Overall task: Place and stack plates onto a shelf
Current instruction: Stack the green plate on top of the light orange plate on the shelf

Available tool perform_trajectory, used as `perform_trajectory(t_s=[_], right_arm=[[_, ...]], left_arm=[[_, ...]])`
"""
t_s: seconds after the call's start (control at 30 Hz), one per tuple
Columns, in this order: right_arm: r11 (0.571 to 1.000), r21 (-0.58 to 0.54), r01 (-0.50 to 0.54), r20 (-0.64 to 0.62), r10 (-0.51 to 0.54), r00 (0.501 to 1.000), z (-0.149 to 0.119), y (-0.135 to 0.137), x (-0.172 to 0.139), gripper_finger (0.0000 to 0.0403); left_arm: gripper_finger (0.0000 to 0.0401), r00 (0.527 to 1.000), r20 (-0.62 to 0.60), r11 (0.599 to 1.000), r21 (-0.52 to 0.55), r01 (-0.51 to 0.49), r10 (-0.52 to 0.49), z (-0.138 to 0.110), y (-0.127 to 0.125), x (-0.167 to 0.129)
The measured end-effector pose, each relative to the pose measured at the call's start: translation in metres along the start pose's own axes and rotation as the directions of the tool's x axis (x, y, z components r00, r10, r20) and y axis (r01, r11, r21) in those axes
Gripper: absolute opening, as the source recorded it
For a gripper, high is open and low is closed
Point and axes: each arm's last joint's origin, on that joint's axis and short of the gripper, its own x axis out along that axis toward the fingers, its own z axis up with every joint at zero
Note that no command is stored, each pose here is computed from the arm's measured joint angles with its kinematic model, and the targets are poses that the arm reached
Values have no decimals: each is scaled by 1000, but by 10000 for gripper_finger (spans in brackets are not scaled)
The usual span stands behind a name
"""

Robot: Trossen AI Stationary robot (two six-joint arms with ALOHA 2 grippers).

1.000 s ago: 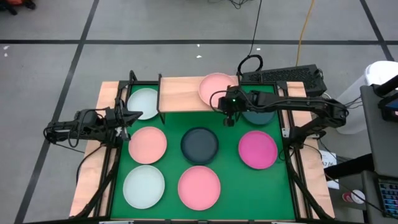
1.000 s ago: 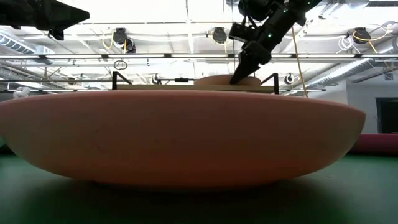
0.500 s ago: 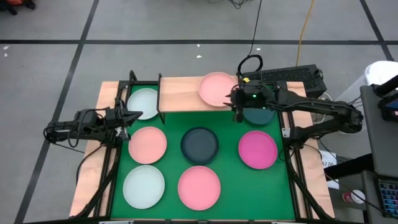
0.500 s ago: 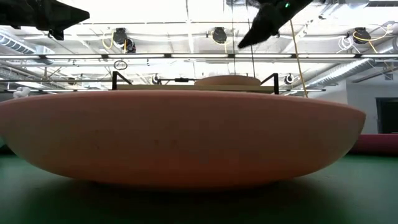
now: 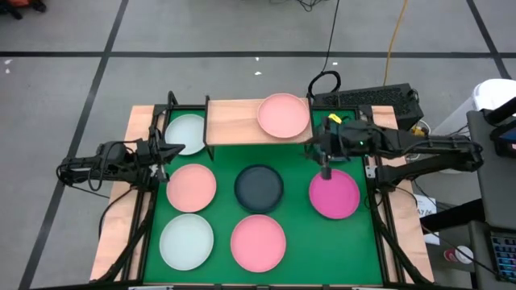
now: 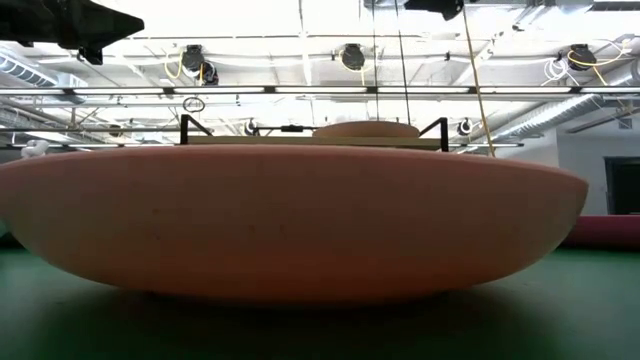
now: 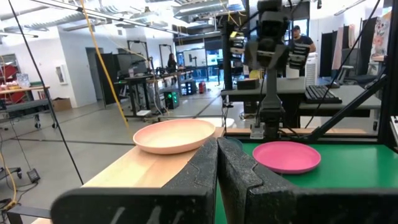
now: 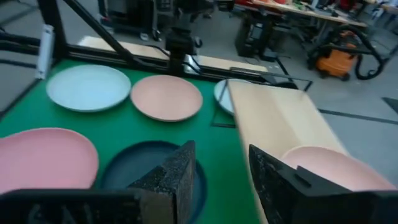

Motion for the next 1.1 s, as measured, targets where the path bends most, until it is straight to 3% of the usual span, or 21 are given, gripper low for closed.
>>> perform_trajectory(t_s=[0.37, 0.67, 1.1], right_arm=[[989, 116, -88, 108, 75, 991, -59, 27, -11, 130], [976, 151, -155, 166, 129, 978, -67, 38, -22, 130], [968, 140, -209, 192, 180, 965, -91, 51, -14, 130]], left_arm=[[12, 1000, 0, 1000, 0, 0, 0, 0, 0, 0], [12, 1000, 0, 1000, 0, 0, 0, 0, 0, 0], [12, 1000, 0, 1000, 0, 0, 0, 0, 0, 0]])
